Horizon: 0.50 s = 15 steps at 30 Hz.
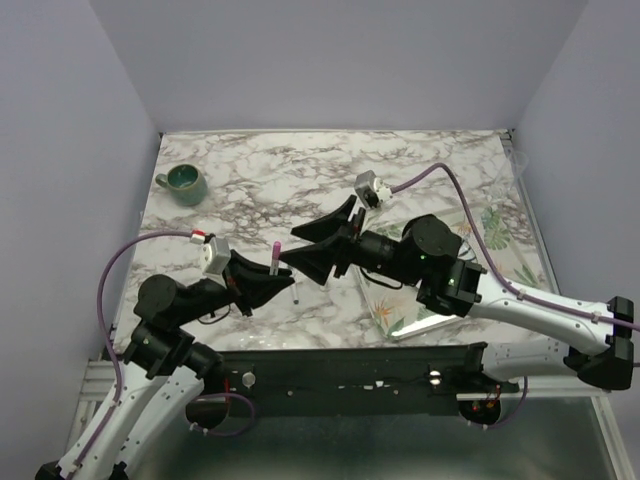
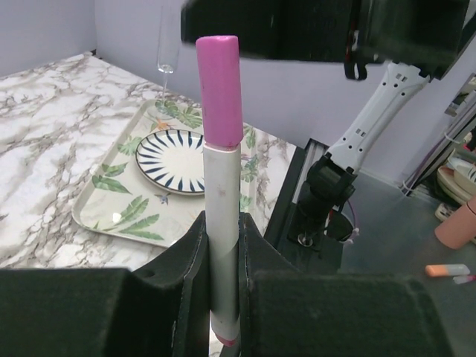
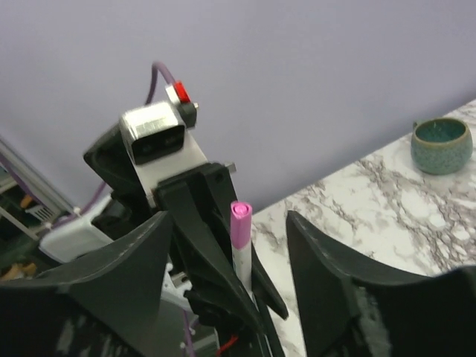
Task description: Insert the pens into the pen caps
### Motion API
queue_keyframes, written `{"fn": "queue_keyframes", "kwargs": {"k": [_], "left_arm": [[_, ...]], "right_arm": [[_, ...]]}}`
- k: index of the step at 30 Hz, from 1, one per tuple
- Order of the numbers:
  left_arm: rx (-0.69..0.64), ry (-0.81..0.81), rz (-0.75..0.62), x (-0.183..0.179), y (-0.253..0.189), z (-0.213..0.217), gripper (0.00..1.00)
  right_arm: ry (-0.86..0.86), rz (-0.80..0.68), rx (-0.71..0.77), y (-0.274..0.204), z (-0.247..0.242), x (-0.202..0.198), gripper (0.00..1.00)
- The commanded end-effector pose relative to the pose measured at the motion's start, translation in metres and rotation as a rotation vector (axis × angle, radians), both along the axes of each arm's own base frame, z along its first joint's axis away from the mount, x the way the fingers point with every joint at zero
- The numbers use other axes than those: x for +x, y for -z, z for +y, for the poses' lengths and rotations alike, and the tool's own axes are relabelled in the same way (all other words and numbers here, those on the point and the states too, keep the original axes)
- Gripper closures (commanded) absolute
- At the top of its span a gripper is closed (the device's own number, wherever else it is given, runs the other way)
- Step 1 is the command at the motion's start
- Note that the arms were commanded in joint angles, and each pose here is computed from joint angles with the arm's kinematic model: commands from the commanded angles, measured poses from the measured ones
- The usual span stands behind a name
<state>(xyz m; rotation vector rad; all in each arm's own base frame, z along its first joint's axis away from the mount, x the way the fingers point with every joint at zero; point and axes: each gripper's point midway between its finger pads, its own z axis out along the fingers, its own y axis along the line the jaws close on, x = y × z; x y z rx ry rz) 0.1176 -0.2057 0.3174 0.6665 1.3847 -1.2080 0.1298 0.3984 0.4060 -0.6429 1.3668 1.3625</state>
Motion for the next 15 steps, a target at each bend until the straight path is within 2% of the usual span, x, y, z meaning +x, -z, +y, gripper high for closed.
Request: {"fn": "queue_keyframes", "kwargs": {"k": [1,5,11,15], "left_arm": [[0.0,0.021,-0.097,-0.009,-0.006,0.002,1.0],[0.02,0.027,-0.112,-0.012,-0.004,0.004,1.0],[0.03,0.037,-0.122,-0.017,-0.004,0.005,1.0],[0.027,0.037,-0.123,-0.018,-0.005,0.006,1.0]], "right_arm": [[0.007,-0.032,0.001,-0.03,-0.005,-0.002,0.26],[0.036,-0.031,-0.044,-0.032,0.006,0.009,0.24],[-0.019,-0.038,-0.074,-0.027,0.026,0.006,0.28],[-0.05,-0.019,-0.081,-0.021,0.035,0.004,0.4]]}}
